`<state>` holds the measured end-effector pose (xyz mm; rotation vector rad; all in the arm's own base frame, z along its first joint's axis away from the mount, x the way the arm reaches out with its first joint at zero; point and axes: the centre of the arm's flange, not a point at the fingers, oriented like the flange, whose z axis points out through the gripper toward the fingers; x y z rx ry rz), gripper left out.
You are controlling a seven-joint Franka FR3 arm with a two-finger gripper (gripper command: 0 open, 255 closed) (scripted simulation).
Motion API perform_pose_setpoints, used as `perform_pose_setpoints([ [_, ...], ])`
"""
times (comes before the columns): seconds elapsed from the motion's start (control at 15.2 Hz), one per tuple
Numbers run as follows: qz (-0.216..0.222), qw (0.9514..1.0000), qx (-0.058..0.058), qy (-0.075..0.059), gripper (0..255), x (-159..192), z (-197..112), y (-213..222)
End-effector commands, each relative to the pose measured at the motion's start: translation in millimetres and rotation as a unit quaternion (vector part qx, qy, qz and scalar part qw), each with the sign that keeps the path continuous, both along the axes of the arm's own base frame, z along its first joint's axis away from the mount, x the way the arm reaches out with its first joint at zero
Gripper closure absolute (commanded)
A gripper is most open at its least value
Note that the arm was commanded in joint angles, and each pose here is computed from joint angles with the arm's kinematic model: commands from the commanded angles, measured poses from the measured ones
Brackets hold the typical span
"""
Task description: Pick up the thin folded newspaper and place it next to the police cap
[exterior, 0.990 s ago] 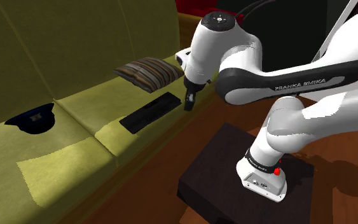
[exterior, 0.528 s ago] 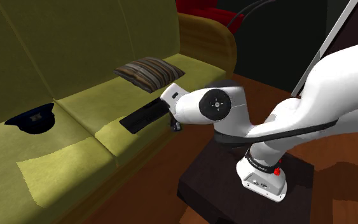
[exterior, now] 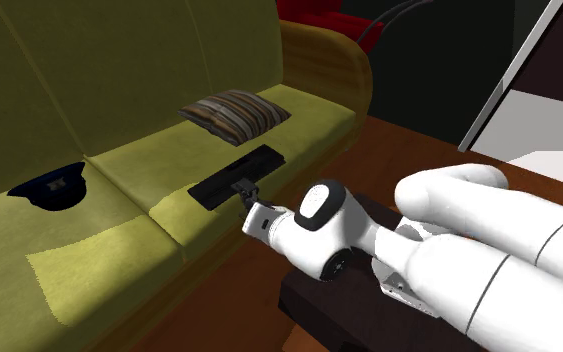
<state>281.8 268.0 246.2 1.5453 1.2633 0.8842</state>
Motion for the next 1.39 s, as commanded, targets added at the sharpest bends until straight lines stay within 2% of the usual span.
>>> perform_pose_setpoints([
  [0.0,0.009,0.9999,-0.013,-0.003,0,10,-15,-8],
  [0.4,0.009,0.9999,-0.013,-0.003,0,38,-24,-14],
  [0.92,0.009,0.9999,-0.013,-0.003,0,38,-24,-14],
  [0.99,0.009,0.9999,-0.013,-0.003,255,38,-24,-14],
  [1.32,0.009,0.9999,-0.013,-0.003,255,38,-24,-14],
])
